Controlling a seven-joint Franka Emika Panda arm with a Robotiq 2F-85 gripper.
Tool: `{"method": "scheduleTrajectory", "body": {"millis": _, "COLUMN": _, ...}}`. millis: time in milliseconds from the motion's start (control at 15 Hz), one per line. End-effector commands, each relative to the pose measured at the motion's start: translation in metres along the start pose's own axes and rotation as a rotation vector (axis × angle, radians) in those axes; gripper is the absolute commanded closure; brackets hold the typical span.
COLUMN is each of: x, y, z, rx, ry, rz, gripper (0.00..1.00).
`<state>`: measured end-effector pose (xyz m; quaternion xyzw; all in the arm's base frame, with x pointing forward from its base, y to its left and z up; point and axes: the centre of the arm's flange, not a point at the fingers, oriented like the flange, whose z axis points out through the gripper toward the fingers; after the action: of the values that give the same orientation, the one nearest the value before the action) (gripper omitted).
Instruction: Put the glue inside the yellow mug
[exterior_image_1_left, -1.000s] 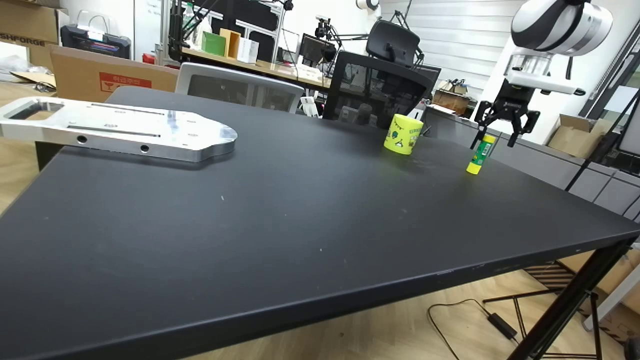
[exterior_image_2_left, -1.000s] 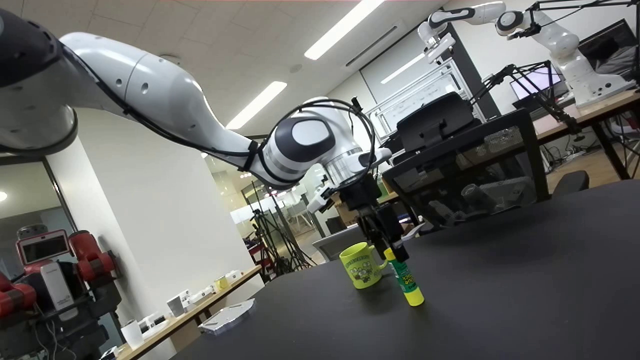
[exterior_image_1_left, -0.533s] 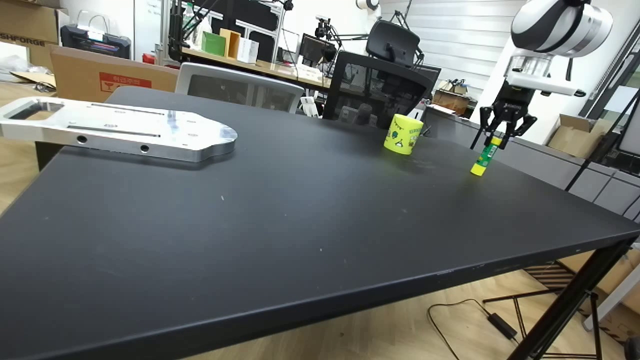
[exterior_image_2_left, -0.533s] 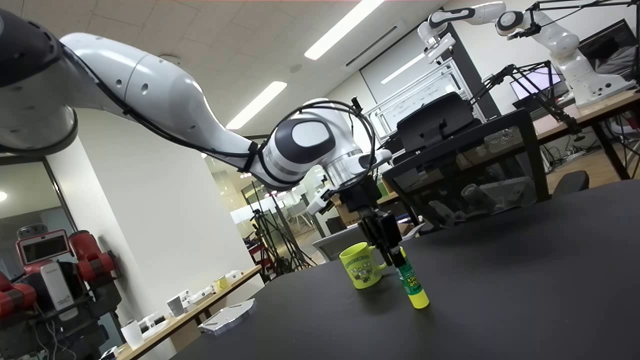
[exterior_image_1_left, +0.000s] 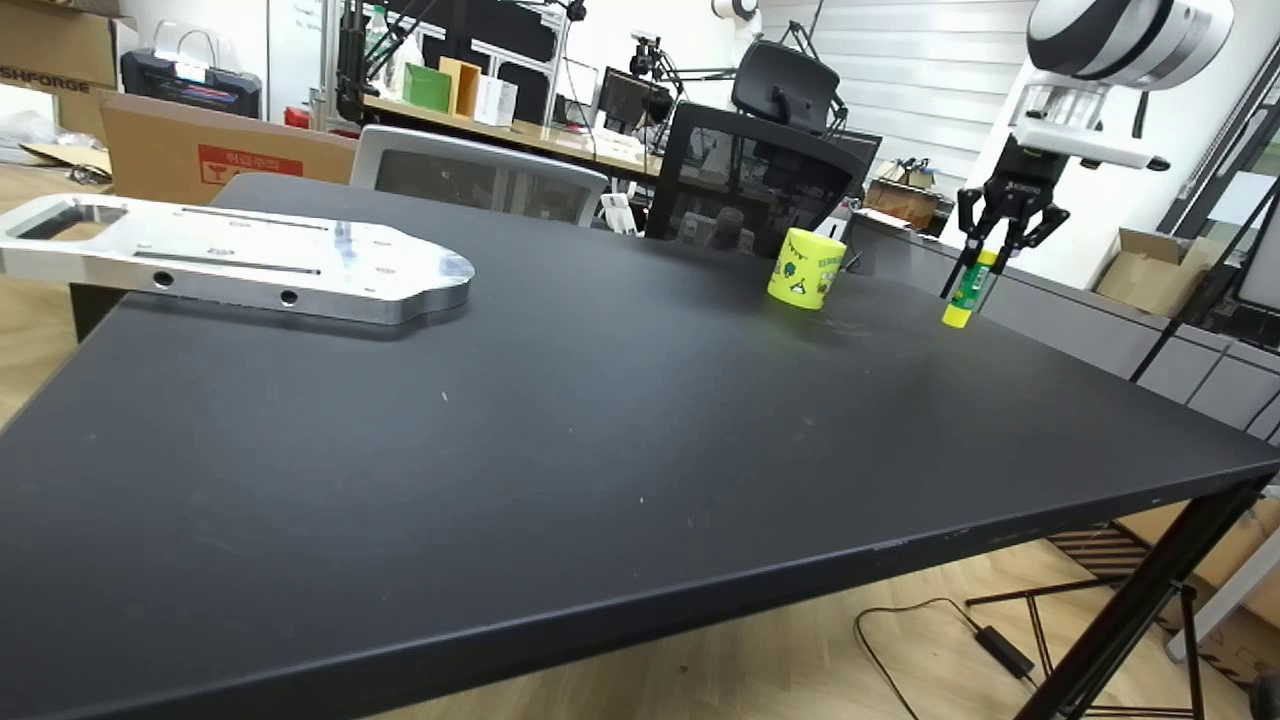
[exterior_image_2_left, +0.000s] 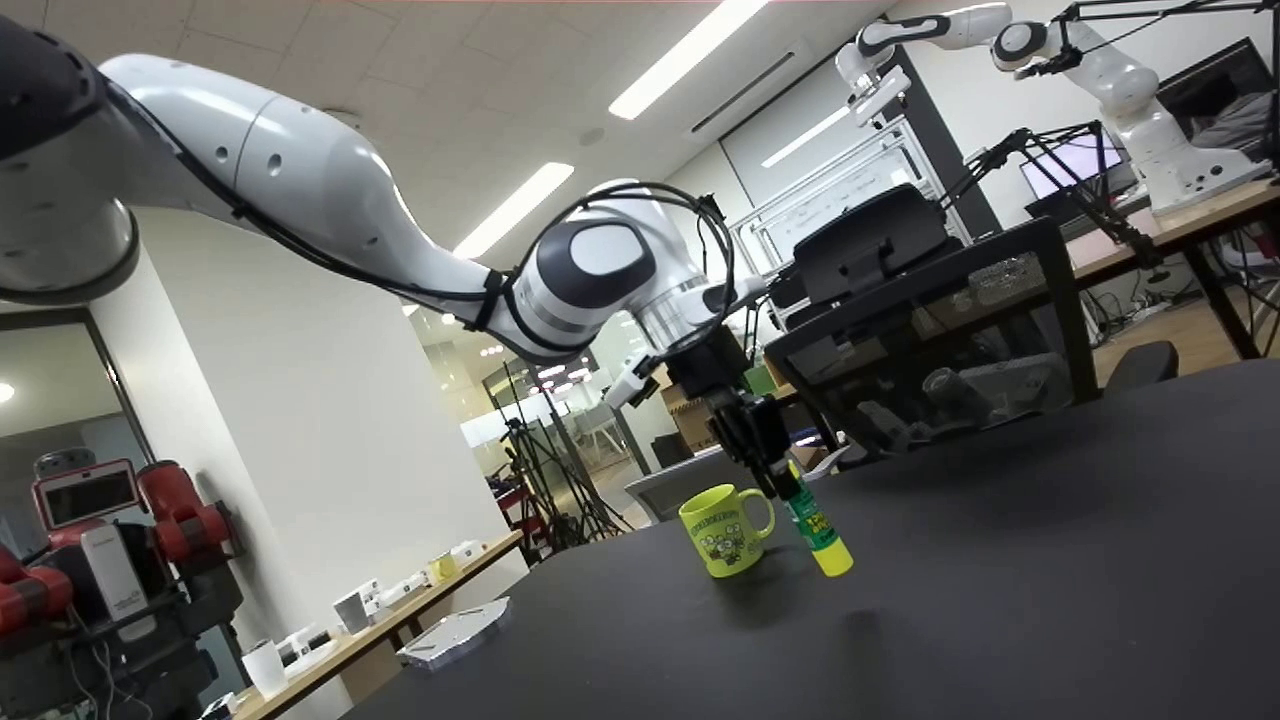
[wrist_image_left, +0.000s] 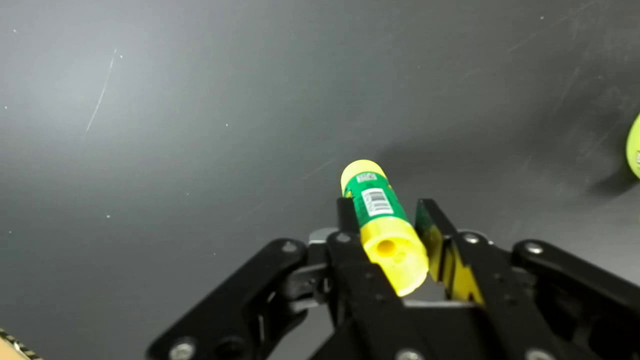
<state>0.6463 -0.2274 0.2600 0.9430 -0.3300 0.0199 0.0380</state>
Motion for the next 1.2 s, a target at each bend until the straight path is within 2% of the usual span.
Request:
{"method": "scheduleTrajectory", "body": {"millis": 0, "x": -0.002, "y": -0.016, "z": -0.055, "rx": 0.006, "ry": 0.075, "rz": -0.029, "gripper": 0.91}}
{"method": "scheduleTrajectory", "body": {"millis": 200, "x": -0.003, "y": -0.036, "z": -0.093, "rx": 0.013, "ry": 0.123, "rz": -0.085, "gripper": 0.91}}
{"method": "scheduleTrajectory", "body": {"millis": 333, "x": -0.009, "y": -0.047, "z": -0.115, "rx": -0.001, "ry": 0.099, "rz": -0.136, "gripper": 0.91}}
{"method": "scheduleTrajectory", "body": {"millis": 400, "x": -0.006, "y": -0.040, "z": -0.092, "rx": 0.015, "ry": 0.110, "rz": -0.105, "gripper": 0.66}}
{"method": "scheduleTrajectory", "body": {"millis": 600, "x": -0.012, "y": -0.049, "z": -0.109, "rx": 0.010, "ry": 0.103, "rz": -0.131, "gripper": 0.66}}
{"method": "scheduleTrajectory", "body": {"millis": 933, "x": -0.011, "y": -0.047, "z": -0.107, "rx": 0.008, "ry": 0.099, "rz": -0.134, "gripper": 0.66}}
{"method": "scheduleTrajectory", "body": {"millis": 1000, "x": -0.011, "y": -0.047, "z": -0.107, "rx": 0.008, "ry": 0.099, "rz": -0.134, "gripper": 0.91}}
{"method": "scheduleTrajectory", "body": {"millis": 1133, "x": 0.005, "y": -0.063, "z": -0.112, "rx": 0.008, "ry": 0.110, "rz": -0.133, "gripper": 0.91}}
